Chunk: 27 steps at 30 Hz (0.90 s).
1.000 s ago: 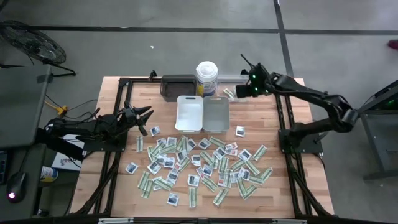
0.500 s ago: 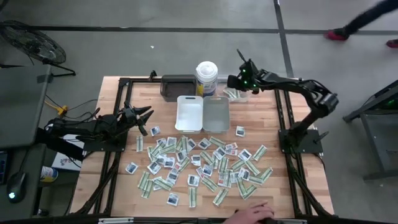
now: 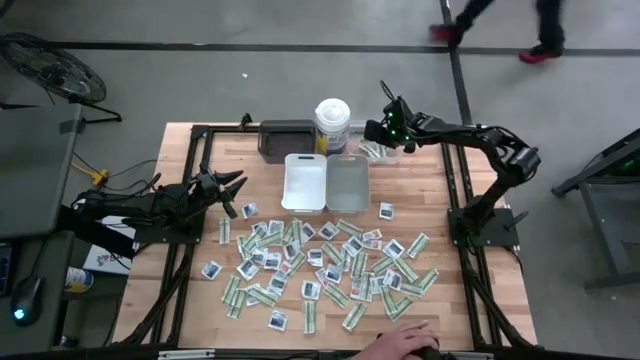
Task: Pick & Place First Aid Supplies
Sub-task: Put the band aid into the transparent bin
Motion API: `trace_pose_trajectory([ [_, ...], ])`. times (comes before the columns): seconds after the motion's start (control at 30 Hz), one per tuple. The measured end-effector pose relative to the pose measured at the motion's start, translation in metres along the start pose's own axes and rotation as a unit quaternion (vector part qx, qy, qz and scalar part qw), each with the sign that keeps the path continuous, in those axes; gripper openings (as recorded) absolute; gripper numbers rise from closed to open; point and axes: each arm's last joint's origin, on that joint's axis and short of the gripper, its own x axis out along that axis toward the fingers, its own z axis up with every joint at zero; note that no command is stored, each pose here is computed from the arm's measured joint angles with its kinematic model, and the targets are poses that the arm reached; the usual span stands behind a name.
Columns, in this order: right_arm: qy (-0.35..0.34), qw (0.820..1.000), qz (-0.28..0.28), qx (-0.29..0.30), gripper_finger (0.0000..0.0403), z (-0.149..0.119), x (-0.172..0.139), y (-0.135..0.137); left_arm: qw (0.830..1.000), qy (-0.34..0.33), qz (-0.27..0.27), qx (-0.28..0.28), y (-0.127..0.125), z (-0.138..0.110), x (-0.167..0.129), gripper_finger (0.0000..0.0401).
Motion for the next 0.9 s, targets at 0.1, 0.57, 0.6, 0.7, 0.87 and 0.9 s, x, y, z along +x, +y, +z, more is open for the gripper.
trace_pose_trajectory([
  [0.1,0.007,1.0,0.005,0.004,0.009,0.0,0.0,0.0,1.0,0.0,0.0,0.0,0.0,0.0,0.0,0.0101],
  [0.57,0.035,0.994,0.041,-0.1,0.014,-0.011,-0.062,0.008,1.0,0.0,0.0,0.0,0.0,0.0,0.0,0.0101],
  [0.6,0.043,0.992,0.035,-0.115,0.0139,-0.015,-0.071,0.008,1.0,0.0,0.0,0.0,0.0,0.0,0.0,0.0101],
  [0.7,0.074,0.986,0.006,-0.151,0.0135,-0.034,-0.099,0.003,1.0,0.0,0.0,0.0,0.0,0.0,0.0,0.0101],
  [0.87,0.131,0.971,-0.058,-0.19,0.0135,-0.066,-0.139,-0.01,1.0,0.0,0.0,0.0,0.0,0.0,0.0,0.0101],
  [0.9,0.143,0.968,-0.069,-0.193,0.0135,-0.072,-0.144,-0.012,1.0,0.0,0.0,0.0,0.0,0.0,0.0,0.0101],
])
